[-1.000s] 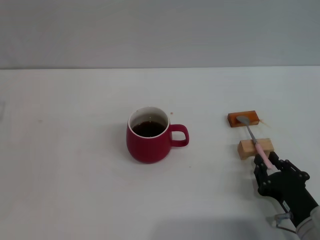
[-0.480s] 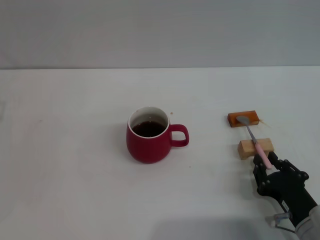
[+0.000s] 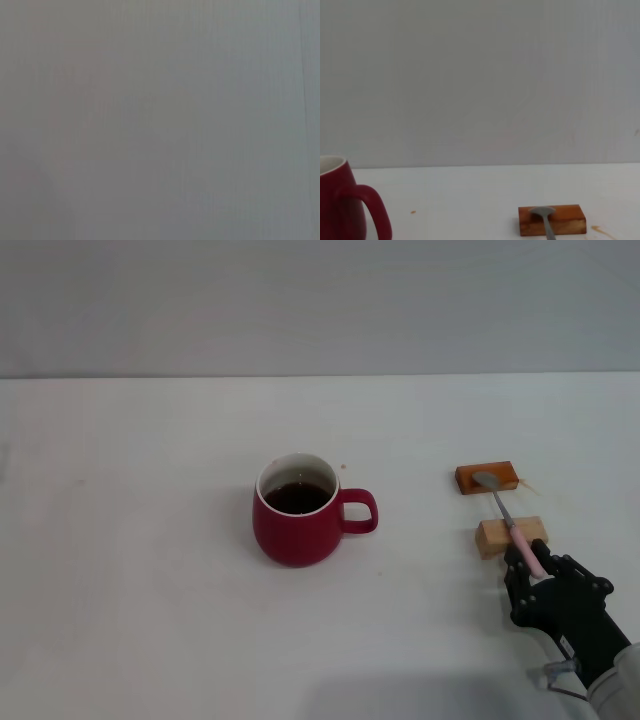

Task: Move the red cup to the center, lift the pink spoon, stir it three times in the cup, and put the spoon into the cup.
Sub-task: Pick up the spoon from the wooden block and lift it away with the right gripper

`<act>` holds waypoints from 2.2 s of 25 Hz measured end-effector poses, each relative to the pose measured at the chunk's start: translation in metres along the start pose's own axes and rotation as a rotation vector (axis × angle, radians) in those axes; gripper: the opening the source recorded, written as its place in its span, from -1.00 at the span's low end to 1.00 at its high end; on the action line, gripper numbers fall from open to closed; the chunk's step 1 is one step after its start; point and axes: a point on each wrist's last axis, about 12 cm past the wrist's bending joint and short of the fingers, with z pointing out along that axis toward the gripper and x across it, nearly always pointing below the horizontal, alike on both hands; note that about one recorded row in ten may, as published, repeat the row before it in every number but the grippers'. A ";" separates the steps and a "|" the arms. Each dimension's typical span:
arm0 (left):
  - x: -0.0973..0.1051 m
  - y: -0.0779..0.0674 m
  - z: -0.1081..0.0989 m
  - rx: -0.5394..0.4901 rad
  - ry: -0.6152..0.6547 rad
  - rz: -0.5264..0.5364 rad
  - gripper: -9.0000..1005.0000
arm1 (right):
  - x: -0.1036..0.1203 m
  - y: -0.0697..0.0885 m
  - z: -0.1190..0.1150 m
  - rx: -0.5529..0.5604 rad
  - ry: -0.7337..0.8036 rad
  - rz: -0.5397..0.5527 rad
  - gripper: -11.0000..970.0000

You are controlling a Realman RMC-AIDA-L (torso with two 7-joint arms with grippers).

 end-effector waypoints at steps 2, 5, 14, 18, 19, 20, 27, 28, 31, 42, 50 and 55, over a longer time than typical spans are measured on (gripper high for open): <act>0.000 0.000 0.000 0.000 -0.001 0.001 0.69 | 0.000 0.000 0.000 -0.001 0.000 0.001 -0.42; 0.000 0.001 0.000 -0.001 -0.001 0.001 0.69 | 0.000 0.001 0.001 -0.002 0.000 0.002 -0.43; -0.001 0.002 0.000 -0.001 -0.007 0.003 0.69 | 0.000 0.001 0.000 -0.002 0.000 0.003 -0.44; -0.002 0.002 0.000 -0.003 -0.012 0.001 0.69 | 0.000 0.001 0.000 0.000 0.001 0.005 -0.45; -0.002 0.002 0.000 -0.003 -0.012 0.001 0.69 | 0.000 0.001 0.000 0.003 0.001 0.007 -0.45; -0.002 0.002 0.000 -0.003 -0.012 0.001 0.69 | 0.000 0.001 0.000 0.003 0.001 0.007 -0.45; -0.002 0.003 -0.002 -0.006 -0.017 0.001 0.69 | 0.000 0.002 -0.001 0.005 0.001 0.011 -0.54; -0.002 0.003 -0.002 -0.006 -0.017 0.001 0.69 | 0.000 0.002 -0.001 0.005 0.001 0.011 -0.54; -0.003 0.004 -0.003 -0.008 -0.021 -0.001 0.69 | 0.000 0.001 -0.001 0.007 0.001 0.011 -0.56; -0.005 0.005 -0.003 -0.011 -0.034 -0.009 0.69 | 0.000 0.001 -0.001 0.005 -0.005 0.009 -0.62; -0.005 0.005 -0.003 -0.012 -0.035 -0.010 0.69 | 0.000 0.001 -0.002 0.003 -0.005 0.007 -0.65; -0.005 0.004 -0.004 -0.011 -0.034 -0.011 0.69 | 0.000 -0.001 -0.002 0.010 -0.004 0.004 -0.65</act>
